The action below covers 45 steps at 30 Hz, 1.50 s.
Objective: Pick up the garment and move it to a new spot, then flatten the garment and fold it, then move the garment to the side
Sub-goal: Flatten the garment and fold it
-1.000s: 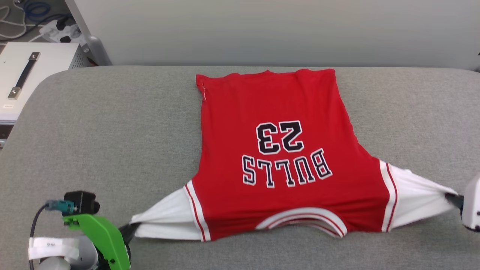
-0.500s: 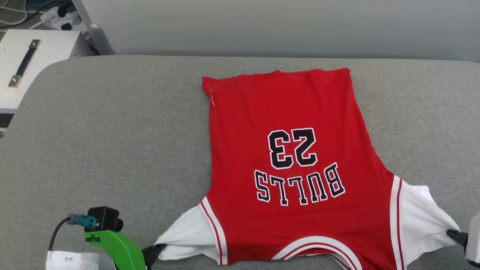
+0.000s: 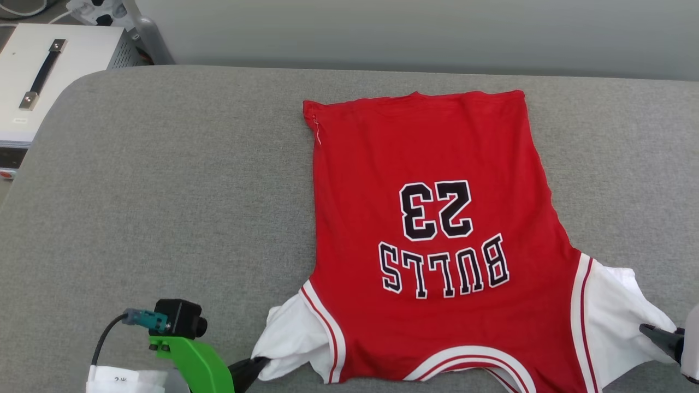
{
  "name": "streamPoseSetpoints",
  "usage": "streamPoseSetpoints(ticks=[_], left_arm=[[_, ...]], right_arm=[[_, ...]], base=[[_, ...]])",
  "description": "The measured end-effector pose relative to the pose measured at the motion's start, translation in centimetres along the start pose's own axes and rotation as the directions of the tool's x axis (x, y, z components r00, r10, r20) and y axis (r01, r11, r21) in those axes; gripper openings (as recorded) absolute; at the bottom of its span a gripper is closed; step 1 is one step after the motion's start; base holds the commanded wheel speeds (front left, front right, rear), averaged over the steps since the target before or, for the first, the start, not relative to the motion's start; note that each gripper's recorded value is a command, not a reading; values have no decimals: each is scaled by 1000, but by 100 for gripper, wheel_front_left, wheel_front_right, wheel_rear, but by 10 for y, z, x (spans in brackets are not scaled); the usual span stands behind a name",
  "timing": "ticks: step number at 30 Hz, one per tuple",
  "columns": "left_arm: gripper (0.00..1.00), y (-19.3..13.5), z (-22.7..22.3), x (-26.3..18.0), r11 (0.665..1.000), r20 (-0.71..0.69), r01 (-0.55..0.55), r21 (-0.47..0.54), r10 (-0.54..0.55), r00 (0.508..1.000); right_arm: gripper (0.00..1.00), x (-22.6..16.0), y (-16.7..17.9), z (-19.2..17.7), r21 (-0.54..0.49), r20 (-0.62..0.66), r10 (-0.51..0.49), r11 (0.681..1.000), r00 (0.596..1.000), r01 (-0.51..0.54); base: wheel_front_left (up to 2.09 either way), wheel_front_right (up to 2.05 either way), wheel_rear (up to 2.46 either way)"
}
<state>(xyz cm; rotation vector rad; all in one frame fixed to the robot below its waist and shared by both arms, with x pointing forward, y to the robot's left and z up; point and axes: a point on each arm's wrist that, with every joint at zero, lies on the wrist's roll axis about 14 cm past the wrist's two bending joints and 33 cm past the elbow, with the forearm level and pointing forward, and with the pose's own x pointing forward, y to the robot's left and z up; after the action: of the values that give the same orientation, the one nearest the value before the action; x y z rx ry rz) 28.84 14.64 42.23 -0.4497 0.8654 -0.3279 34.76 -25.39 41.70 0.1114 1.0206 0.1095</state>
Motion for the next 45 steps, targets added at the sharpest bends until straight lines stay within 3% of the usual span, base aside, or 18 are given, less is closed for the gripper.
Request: streamPoseSetpoints(ticks=[5,13,25,34,41,45], left_arm=[[0,-11,-1,0,999,-13,16,48,-15,1000],[0,-20,2,6,996,-37,17,87,-14,999],[0,-9,1,27,998,-72,-15,58,20,997],[0,3,2,42,999,-63,-48,3,48,997],[0,19,0,49,994,-55,-104,-36,102,993],[0,22,-2,51,992,-57,-114,-47,112,992]], right_arm=[[100,-2,11,26,-59,29,22,998,999,-21],[100,5,50,119,-181,123,105,980,987,-82],[100,88,70,208,-239,28,54,970,998,-46],[100,159,85,238,-249,-21,20,968,1000,-25],[100,216,108,237,-283,-75,31,958,997,-51],[100,229,111,229,-305,-107,27,950,994,-58]], base=[[0,0,0],[0,0,0],[0,0,0],[0,0,0],[0,0,0],[0,0,0]])
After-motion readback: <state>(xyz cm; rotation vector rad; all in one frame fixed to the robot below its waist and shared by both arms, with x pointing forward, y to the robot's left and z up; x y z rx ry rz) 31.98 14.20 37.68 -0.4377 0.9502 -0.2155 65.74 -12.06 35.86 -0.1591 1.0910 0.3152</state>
